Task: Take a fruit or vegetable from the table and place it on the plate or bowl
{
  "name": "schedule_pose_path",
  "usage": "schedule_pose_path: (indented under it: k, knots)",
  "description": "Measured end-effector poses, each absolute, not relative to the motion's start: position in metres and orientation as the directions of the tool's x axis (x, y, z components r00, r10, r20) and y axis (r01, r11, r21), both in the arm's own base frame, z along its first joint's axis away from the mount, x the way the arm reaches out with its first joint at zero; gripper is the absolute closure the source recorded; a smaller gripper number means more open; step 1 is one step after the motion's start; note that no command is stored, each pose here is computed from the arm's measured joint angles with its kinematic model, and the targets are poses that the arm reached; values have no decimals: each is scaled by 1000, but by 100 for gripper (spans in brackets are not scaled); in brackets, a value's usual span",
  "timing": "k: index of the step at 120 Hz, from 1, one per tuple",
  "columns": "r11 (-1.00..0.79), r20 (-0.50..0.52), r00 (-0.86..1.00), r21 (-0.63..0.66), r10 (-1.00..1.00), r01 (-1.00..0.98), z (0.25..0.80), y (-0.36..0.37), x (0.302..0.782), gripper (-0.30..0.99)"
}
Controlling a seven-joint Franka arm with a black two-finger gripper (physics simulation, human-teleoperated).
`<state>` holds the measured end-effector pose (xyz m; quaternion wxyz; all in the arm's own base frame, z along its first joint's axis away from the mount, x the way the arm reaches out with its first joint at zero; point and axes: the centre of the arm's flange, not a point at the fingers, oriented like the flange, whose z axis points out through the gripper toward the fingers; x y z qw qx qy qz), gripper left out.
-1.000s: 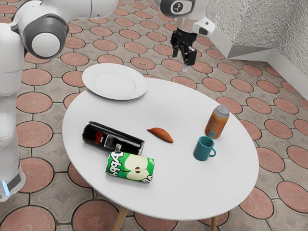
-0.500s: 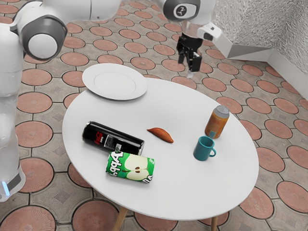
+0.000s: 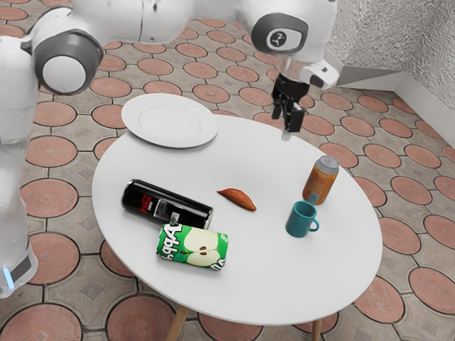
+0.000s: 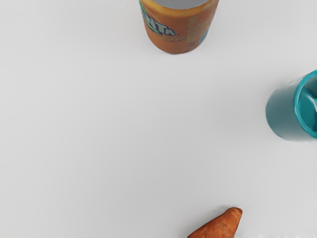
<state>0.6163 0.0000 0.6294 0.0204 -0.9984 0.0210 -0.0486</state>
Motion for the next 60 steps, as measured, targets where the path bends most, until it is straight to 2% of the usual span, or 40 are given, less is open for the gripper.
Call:
schedule_pose_path:
  k: [15,37,60]
  knots:
    - [-995,31,995,-18,-95,-95,592,-18,627,0]
    - [-987,-57,986,13,-158,-158,552,-16,612,0]
    - [-954,-77,951,24,-299,-298,541,-4,607,0]
